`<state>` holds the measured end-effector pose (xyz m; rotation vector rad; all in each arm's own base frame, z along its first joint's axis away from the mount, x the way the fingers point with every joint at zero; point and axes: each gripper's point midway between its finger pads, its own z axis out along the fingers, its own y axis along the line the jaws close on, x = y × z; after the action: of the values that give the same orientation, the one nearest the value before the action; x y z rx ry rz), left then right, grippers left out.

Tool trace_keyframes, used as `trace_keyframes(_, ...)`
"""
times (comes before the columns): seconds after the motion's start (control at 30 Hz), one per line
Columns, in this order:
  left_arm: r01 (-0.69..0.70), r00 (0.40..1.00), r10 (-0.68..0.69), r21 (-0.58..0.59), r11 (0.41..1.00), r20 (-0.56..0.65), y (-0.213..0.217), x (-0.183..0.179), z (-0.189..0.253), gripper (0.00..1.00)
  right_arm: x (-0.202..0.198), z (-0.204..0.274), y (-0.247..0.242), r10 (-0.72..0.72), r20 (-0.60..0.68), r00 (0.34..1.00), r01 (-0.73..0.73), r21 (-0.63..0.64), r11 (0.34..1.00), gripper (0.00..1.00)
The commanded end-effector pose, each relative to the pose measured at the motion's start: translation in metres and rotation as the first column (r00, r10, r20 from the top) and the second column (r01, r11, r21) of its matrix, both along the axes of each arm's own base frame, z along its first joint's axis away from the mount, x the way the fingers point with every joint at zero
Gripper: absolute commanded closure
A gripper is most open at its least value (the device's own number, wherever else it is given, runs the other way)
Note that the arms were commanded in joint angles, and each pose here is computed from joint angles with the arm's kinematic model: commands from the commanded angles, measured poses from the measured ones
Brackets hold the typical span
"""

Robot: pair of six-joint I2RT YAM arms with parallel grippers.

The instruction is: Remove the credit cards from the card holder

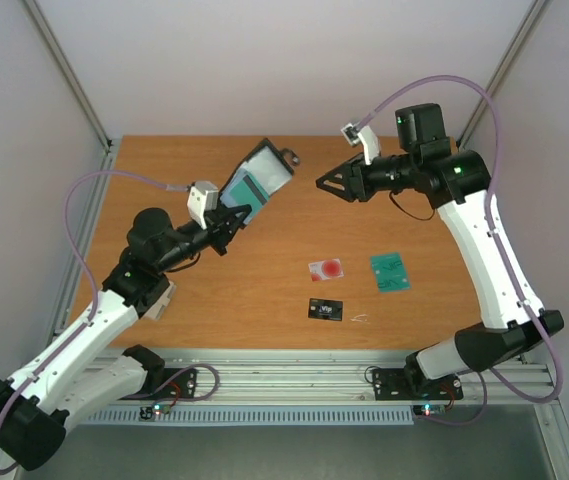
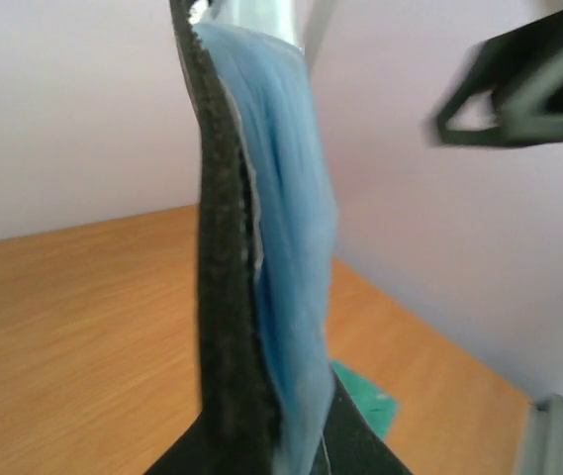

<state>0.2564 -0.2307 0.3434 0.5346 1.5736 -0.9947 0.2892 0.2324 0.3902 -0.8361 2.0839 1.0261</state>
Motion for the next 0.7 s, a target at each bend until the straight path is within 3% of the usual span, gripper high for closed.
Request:
trace_keyframes(0.0,-0.285,0.958,0.287,0.131,0.949,0.006,0.034,0.033,-0.024,1.00,-0.035,0.040,0.015,0.046,0.076,0.996,-0.051,0.062,0.997,0.61)
trace_keyframes(0.07,-0.297,0.954,0.299,0.156,0.942,0.008,0.035,0.035,-0.027,1.00,-0.068,0.040,0.047,0.196,0.129,0.972,-0.203,0.049,0.978,0.61)
trace_keyframes(0.17,-0.234,0.972,0.233,0.117,0.965,0.025,0.024,0.029,-0.018,1.00,-0.097,0.047,0.084,0.358,0.163,0.919,-0.381,0.142,0.913,0.61)
trace_keyframes(0.3,-0.030,0.995,0.032,-0.024,0.999,0.099,-0.001,0.002,0.016,1.00,-0.071,0.043,0.099,0.338,0.181,0.923,-0.369,0.180,0.912,0.64)
trace_keyframes(0.43,0.213,0.960,-0.197,-0.059,0.975,0.200,-0.019,-0.036,0.043,1.00,-0.042,0.047,0.084,0.319,0.124,0.939,-0.341,0.250,0.906,0.66)
trace_keyframes(0.67,0.229,0.960,-0.215,-0.062,0.971,0.180,-0.023,-0.036,0.042,1.00,-0.040,0.038,0.075,0.359,0.067,0.931,-0.364,0.249,0.897,0.58)
